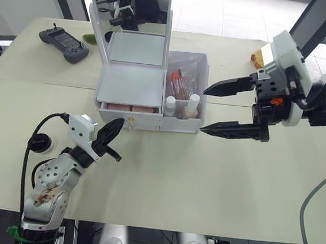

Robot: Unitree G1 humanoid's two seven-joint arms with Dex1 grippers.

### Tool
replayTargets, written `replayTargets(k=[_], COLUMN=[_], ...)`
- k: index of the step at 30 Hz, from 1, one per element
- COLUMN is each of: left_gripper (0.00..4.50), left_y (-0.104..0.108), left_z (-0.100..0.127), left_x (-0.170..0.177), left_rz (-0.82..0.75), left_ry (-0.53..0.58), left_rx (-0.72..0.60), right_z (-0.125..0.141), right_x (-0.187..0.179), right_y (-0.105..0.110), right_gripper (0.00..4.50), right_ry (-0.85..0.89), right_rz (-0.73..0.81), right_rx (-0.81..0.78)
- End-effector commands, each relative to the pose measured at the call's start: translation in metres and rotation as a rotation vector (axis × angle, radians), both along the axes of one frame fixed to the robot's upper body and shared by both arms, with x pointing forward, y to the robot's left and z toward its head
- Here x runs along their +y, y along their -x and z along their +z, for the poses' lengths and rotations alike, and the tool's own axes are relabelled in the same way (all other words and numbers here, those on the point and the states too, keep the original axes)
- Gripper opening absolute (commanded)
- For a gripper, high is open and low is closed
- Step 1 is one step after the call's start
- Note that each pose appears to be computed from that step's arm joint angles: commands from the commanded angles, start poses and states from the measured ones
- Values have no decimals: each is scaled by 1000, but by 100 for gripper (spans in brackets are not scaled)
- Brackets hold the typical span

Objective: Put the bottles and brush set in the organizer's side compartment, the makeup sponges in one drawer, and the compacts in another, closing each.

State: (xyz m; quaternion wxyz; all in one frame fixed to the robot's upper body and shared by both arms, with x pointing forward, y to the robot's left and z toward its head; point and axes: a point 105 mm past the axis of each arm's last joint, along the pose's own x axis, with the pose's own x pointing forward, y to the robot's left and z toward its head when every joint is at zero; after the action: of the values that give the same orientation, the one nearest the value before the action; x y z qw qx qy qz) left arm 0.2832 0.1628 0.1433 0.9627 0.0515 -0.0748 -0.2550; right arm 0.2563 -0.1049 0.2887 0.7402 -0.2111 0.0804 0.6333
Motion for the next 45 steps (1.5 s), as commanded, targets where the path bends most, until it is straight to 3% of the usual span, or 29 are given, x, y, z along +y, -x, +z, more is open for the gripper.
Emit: replayTargets(k=[1, 18, 23, 26, 29, 32, 39, 42, 45], left_gripper=[3, 3, 3, 3, 59, 151, 381, 446, 446], left_y=[-3, -22, -20, -7, -4, -4, -22, -24, -23], left_z=[8, 15, 15, 13, 14, 22, 60, 72, 84], left_x=[1, -4, 0, 8, 34, 75, 173, 223, 250], left_rz=[-11, -26, -40, -118, -139, -146, -12, 118, 210], left_ry=[-26, -54, -30, -22, -41, -97, -255, -310, -323], left_rx=[-48, -98, -76, -26, 21, 74, 92, 129, 137], right_z=[10, 10, 11, 2, -8, -24, -54, -70, -80], right_x=[-3, -9, -9, -15, -34, -70, -140, -162, -182], right_y=[7, 9, 10, 8, -4, -13, 5, 13, 14], right_gripper=[450, 450, 450, 450, 450, 450, 450, 450, 450], right_ry=[-5, -10, -10, -25, -43, -43, -72, -76, -92], right_rz=[-4, -25, -36, -99, -226, -375, -602, -688, -766], right_rx=[-47, -51, -42, 15, 40, 41, 54, 60, 33])
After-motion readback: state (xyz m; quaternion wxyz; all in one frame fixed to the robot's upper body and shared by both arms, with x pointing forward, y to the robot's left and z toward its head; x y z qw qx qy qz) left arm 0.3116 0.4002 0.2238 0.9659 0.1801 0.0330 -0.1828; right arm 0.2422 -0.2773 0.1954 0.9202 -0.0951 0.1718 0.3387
